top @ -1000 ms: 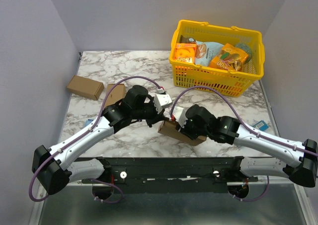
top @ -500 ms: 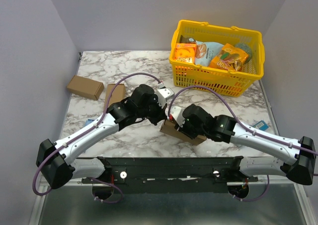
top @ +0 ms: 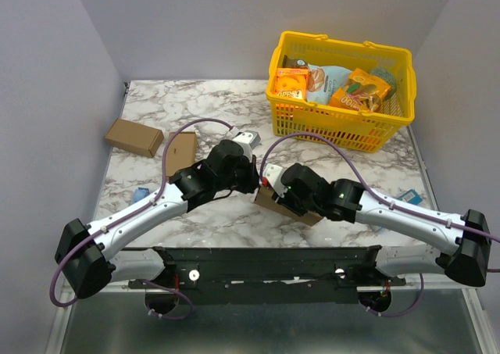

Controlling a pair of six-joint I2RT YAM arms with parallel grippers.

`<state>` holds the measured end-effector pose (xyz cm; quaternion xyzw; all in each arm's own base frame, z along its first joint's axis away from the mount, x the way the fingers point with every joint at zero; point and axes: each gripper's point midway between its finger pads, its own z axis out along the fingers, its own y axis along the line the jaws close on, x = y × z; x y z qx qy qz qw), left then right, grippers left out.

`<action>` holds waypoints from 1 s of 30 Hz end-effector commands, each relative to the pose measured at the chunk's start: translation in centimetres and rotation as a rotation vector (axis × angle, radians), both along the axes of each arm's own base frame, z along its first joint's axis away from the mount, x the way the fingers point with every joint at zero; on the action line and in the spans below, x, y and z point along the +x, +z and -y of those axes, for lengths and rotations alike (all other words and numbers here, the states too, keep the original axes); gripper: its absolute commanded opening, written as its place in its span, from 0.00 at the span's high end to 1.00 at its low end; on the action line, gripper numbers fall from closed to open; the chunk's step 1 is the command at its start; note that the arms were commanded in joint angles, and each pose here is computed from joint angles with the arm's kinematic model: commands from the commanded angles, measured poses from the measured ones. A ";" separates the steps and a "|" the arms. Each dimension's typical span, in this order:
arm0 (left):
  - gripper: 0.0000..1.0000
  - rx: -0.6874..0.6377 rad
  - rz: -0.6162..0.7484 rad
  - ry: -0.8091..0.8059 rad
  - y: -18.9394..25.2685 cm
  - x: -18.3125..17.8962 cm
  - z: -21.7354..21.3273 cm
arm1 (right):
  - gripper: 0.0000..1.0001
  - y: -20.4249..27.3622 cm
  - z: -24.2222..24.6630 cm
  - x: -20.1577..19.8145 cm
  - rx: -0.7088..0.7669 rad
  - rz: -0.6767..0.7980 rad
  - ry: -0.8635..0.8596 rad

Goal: Fold the paper box

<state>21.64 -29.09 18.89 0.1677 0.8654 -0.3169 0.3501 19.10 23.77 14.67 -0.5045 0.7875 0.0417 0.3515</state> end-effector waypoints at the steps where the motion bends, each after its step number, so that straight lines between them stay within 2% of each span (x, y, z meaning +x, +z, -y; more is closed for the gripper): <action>1: 1.00 -0.121 -0.053 -0.016 0.9 -1.9 1.8 | 0.72 0.6 0.0 1.4 -0.005 0.044 -0.066; 30: 1.00 -0.080 -0.093 0.086 -4.8 -3.1 -0.6 | 0.72 0.1 -0.1 1.6 -0.012 0.038 -0.089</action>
